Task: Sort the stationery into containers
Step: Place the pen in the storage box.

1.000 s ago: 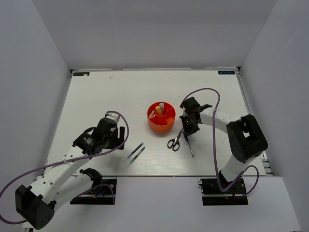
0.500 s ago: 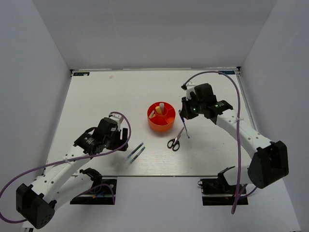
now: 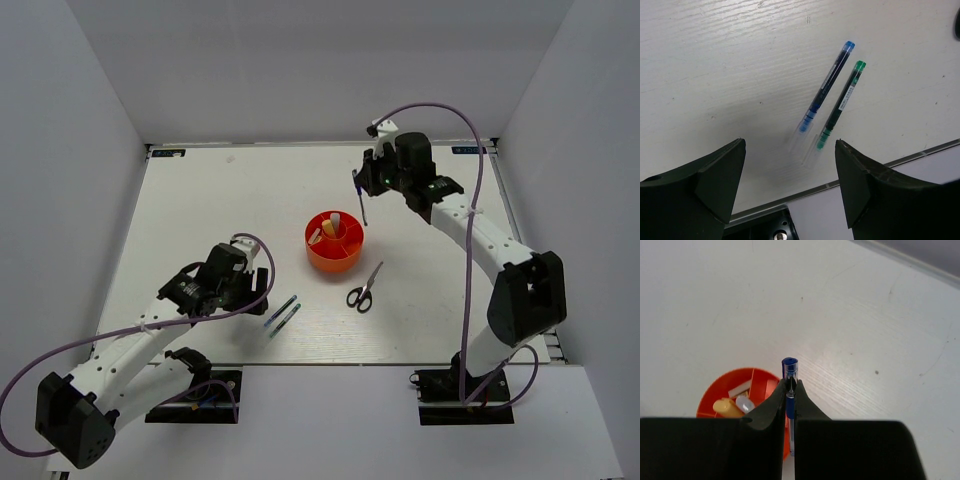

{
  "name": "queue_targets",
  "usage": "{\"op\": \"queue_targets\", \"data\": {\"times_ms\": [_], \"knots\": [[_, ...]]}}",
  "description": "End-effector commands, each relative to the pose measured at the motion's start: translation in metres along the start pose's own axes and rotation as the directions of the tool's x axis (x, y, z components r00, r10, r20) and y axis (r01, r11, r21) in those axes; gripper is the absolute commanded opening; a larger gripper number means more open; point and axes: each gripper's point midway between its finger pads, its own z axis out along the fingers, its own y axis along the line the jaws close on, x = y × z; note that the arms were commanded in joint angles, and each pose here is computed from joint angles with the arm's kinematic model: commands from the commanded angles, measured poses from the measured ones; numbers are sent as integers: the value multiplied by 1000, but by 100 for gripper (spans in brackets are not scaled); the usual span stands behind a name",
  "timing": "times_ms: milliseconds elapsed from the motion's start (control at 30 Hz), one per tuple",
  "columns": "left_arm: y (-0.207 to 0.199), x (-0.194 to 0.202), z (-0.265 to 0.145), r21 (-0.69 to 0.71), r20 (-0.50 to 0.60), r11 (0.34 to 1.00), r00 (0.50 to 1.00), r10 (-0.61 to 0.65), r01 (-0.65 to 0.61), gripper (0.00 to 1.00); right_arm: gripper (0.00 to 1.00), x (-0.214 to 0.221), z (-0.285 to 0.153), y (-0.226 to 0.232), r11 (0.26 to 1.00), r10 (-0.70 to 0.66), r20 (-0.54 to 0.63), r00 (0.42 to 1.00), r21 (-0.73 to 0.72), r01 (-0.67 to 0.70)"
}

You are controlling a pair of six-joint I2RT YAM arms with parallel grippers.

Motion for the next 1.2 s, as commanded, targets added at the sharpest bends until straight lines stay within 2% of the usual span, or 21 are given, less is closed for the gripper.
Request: {"op": "queue_targets", "data": {"times_ms": [0,400,1067,1100,1133,1167], "knots": [[-1,1,1,16,-1,1000,1000,14,-14,82,0,-61,8,-11,999,6,196,981,32,-12],[0,2,2,12,-3,1000,1000,10,-10,82,0,-60,43,-15,980,201,195,960,-37,-198],[-1,1,5,14,-7,1000,1000,12,-12,82,0,6,57,-1,977,201,130,971,-98,-190],[-1,2,4,13,-10,1000,1000,10,-10,82,1,6,54,1,976,201,129,971,-108,-188],[-1,2,5,14,-12,1000,1000,10,-10,82,6,9,53,5,974,200,121,972,-129,-185],[-2,1,5,15,-9,1000,1000,10,-10,82,17,6,50,7,974,196,126,972,-136,-179]]}}
